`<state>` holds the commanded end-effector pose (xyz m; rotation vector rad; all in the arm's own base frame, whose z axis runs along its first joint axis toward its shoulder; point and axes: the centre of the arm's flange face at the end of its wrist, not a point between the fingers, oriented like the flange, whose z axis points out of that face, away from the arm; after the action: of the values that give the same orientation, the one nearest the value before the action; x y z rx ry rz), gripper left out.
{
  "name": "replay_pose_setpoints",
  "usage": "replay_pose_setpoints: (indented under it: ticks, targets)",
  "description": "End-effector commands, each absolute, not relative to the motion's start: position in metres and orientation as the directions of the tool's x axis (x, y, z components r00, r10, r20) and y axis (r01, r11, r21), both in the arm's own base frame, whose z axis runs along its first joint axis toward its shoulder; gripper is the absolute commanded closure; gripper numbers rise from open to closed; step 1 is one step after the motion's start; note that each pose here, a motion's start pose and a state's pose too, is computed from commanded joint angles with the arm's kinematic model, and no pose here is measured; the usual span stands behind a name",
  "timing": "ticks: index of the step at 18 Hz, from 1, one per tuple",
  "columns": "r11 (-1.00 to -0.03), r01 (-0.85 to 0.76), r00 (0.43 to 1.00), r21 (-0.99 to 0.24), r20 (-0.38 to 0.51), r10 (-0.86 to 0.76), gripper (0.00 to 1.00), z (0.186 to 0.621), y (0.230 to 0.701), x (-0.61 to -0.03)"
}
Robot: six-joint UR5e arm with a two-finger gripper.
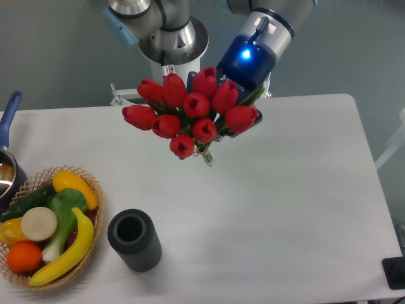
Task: Insert the flowers into the vase
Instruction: 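Carry the red tulip bouquet with the gripper toward the black vase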
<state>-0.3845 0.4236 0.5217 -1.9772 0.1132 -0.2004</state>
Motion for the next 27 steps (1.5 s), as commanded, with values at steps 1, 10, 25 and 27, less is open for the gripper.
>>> replay_pose_setpoints:
  ticks: [1, 10, 25, 27]
  targets:
    - [-0.402, 0.011, 0.981, -0.915, 0.087, -0.171, 0.63, 0.522, 0.424, -0.385]
    - [-0.404, 0.013, 0.98, -0.915, 0.092, -0.176, 0.63, 0.522, 0.426, -0.383]
    - [-0.246, -0.019, 0.923, -0.969, 0.078, -0.377, 0.63, 0.496, 0.489, -0.363]
    - [-0.194, 0.003, 0.906, -0.981, 0.085, -0.416, 0.63, 0.492, 0.493, -0.365]
